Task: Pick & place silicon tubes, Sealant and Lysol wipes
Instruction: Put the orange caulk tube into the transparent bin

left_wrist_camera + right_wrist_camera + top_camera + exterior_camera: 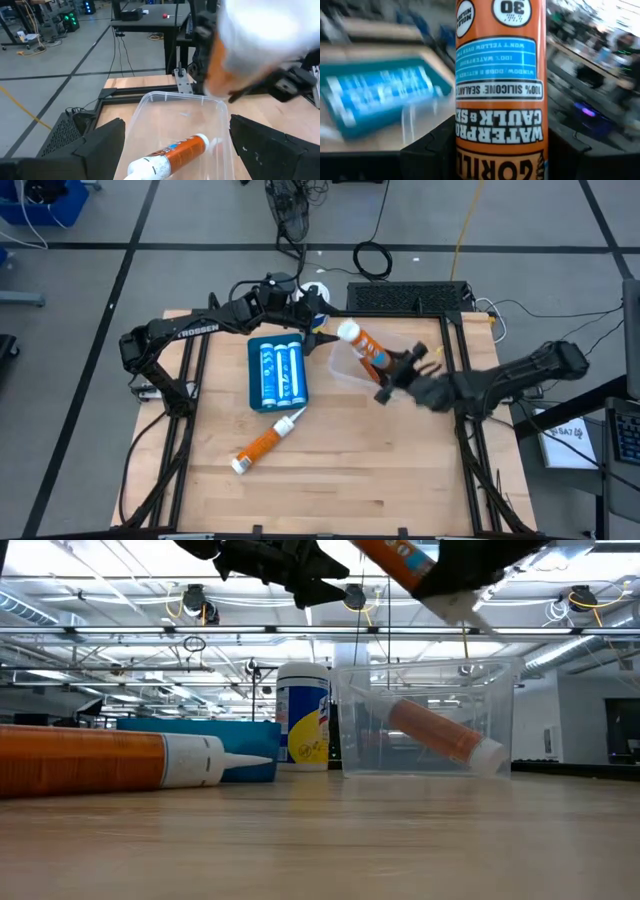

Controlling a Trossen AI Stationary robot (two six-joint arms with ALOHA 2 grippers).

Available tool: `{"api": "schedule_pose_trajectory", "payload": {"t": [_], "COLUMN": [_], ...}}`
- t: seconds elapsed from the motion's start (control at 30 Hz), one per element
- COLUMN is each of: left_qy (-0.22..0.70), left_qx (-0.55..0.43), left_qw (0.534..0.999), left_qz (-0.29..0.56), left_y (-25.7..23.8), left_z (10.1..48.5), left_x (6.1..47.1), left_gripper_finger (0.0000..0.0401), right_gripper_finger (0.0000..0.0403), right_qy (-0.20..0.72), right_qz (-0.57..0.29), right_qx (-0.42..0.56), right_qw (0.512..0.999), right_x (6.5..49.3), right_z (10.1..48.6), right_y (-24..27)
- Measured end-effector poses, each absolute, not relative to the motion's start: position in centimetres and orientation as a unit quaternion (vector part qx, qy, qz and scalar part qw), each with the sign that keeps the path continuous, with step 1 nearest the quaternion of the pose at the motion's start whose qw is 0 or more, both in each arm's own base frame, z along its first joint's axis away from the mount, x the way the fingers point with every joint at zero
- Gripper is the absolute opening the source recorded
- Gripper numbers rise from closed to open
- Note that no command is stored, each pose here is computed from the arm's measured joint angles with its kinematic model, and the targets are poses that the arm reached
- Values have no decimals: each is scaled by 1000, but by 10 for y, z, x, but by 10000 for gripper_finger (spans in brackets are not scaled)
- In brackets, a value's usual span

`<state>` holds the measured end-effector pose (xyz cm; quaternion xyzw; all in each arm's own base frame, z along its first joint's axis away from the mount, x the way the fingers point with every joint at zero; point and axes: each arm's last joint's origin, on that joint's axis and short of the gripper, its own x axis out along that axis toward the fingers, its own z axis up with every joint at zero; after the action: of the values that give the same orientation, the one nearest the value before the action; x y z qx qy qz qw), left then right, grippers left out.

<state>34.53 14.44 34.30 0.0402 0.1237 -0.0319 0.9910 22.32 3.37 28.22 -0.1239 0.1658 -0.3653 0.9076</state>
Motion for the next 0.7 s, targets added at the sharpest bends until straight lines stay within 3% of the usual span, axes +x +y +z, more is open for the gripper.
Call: {"api": "schedule_pose_trajectory", "payload": {"t": [0.1, 0.27, 0.7], "left_qy": [124, 124, 124], "left_qx": [40, 40, 40], "left_qw": [991, 991, 991], "left_qz": [-33, -33, -32], "left_y": [144, 144, 144], "left_z": [343, 343, 343], "left_x": [346, 346, 345], "left_gripper_finger": [351, 351, 351], "right_gripper_finger": [201, 201, 201], "right_qy": [104, 90, 23], "right_qz": [-342, -355, -294], "right_qx": [-110, -131, -162], "right_qw": [927, 921, 942], "right_x": [221, 215, 220], "right_z": [284, 286, 297], "right_y": [10, -18, -49]}}
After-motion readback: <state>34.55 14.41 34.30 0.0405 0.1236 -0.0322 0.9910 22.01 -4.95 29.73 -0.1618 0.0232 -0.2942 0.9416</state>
